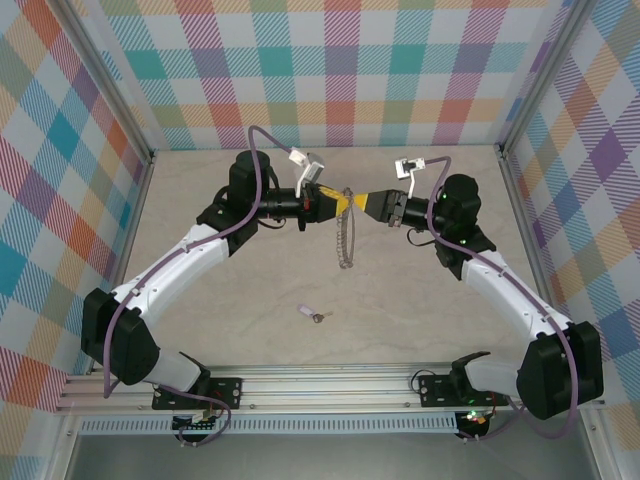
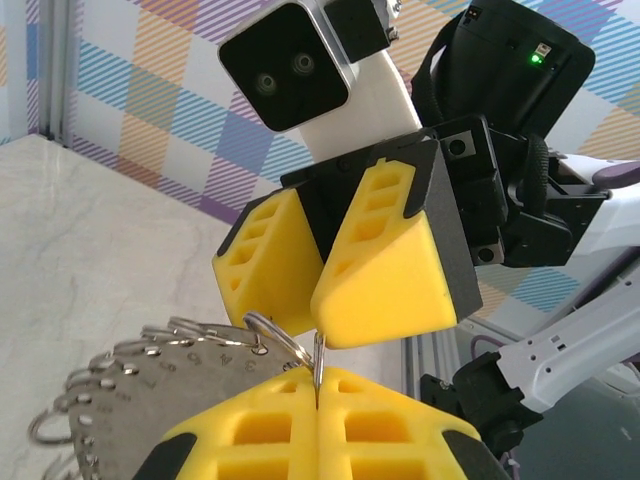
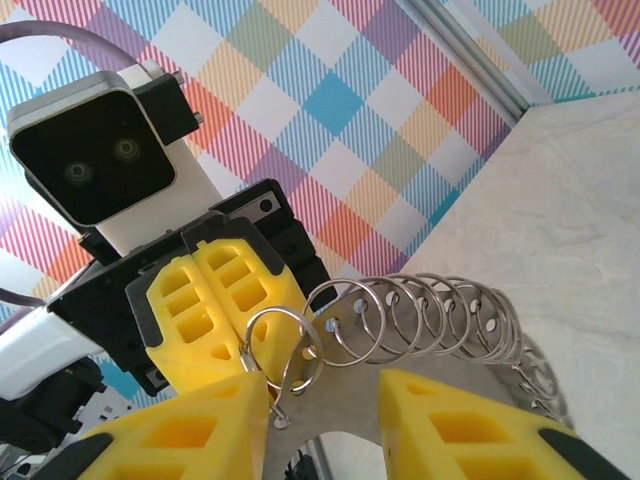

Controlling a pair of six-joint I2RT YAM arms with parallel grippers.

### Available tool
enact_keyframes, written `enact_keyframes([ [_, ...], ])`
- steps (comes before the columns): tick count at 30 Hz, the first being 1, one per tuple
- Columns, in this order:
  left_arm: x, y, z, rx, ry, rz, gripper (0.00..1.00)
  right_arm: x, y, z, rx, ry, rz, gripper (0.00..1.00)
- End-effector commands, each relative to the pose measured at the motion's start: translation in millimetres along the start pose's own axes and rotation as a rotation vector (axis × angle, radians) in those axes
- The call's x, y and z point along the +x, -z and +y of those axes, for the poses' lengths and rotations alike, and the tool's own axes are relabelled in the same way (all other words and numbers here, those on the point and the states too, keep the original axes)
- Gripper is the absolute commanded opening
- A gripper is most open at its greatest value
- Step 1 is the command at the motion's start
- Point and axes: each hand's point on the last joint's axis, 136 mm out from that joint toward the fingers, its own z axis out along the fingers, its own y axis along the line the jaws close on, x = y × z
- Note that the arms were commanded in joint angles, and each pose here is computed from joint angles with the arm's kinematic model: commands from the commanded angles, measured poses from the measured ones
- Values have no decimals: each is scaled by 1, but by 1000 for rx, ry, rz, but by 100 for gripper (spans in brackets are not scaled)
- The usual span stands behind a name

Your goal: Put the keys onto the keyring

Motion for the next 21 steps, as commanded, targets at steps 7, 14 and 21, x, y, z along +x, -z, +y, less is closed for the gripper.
enact_keyframes([
  [7, -21, 3, -10, 54, -44, -38, 0, 0, -8, 26, -93, 67, 28, 32],
  [14, -18, 1, -8, 60, -36, -28, 0, 1, -10, 29, -98, 74, 34, 21],
  [21, -14, 0, -9, 72, -30, -16, 0, 1, -9, 32, -103, 86, 36, 15],
])
